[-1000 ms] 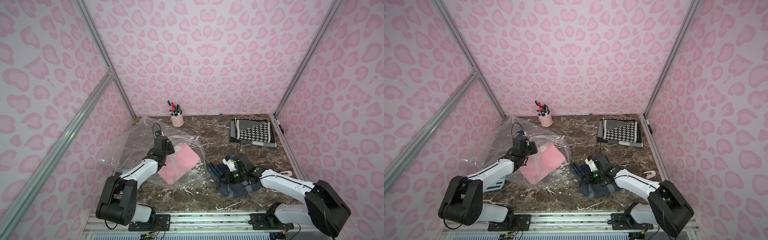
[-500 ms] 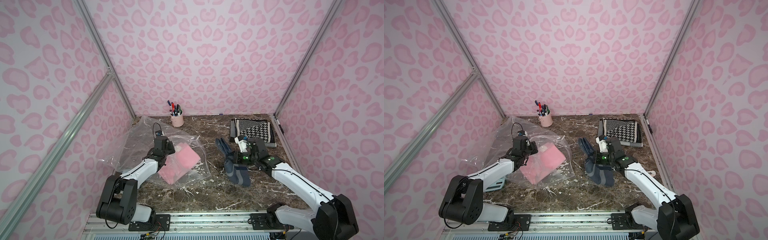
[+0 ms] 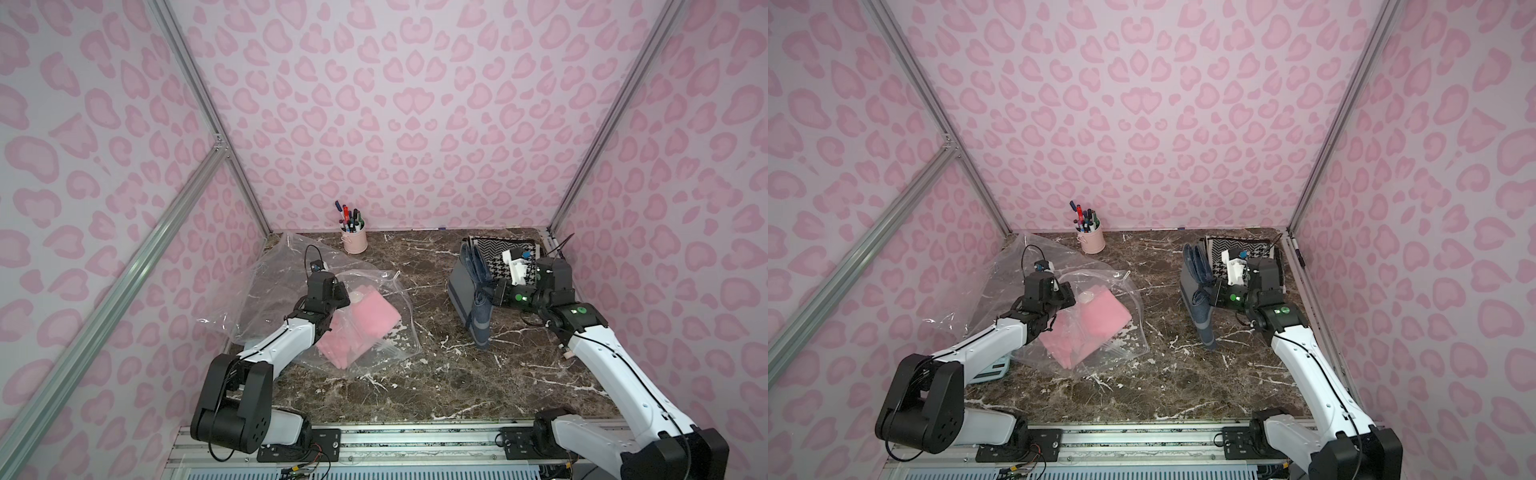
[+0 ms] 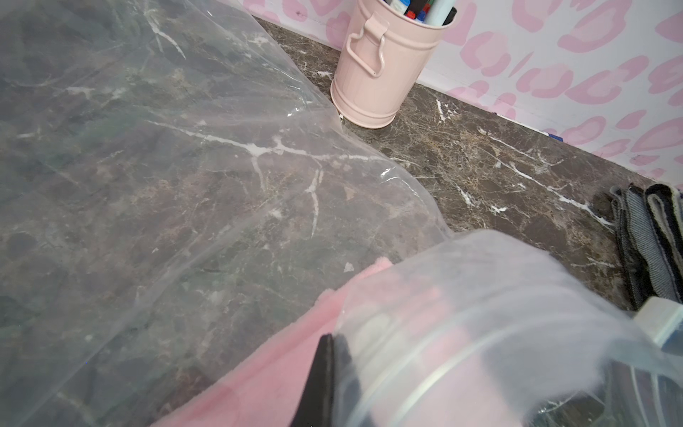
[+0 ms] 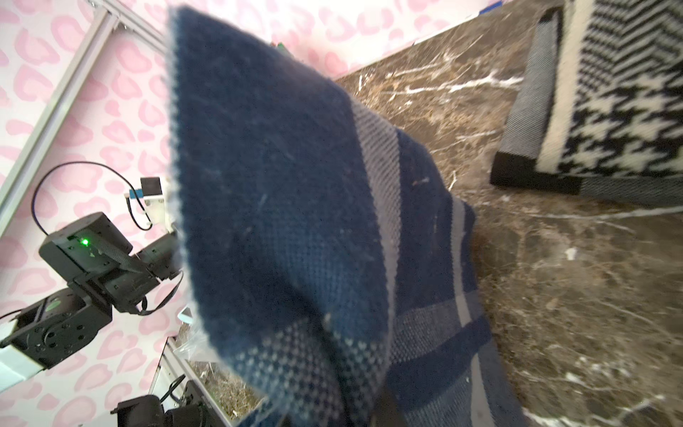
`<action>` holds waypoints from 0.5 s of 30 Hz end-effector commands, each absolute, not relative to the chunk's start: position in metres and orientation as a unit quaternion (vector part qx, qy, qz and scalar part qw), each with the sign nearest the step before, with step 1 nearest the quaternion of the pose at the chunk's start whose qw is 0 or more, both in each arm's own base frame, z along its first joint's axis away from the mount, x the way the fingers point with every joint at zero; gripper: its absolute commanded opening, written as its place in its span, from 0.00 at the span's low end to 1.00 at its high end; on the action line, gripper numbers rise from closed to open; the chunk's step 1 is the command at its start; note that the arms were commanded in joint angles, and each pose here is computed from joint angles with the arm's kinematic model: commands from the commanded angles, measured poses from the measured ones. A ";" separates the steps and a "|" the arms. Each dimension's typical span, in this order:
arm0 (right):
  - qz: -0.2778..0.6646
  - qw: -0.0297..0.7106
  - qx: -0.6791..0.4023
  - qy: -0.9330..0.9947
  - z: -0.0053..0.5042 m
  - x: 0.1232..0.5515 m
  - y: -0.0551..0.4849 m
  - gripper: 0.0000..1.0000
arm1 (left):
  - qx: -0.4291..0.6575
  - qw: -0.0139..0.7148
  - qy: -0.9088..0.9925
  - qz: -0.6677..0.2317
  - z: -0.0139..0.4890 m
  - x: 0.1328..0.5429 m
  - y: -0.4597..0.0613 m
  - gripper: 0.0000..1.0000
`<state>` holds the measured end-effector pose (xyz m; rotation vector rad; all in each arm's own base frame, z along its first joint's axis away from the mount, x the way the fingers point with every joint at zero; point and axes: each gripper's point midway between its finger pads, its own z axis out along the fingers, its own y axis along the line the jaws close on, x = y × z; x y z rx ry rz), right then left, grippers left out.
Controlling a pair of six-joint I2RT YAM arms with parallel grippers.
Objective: Take the blanket out of the vacuum bag
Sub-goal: Pick up the blanket at the center of the board, then place the blanket at the corner of the board.
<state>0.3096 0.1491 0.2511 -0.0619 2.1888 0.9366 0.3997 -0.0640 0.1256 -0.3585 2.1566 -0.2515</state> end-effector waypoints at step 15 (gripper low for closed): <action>0.305 0.490 0.032 0.816 0.331 0.359 0.036 0.00 | -0.141 0.451 0.875 -0.101 0.125 0.400 -0.065 0.04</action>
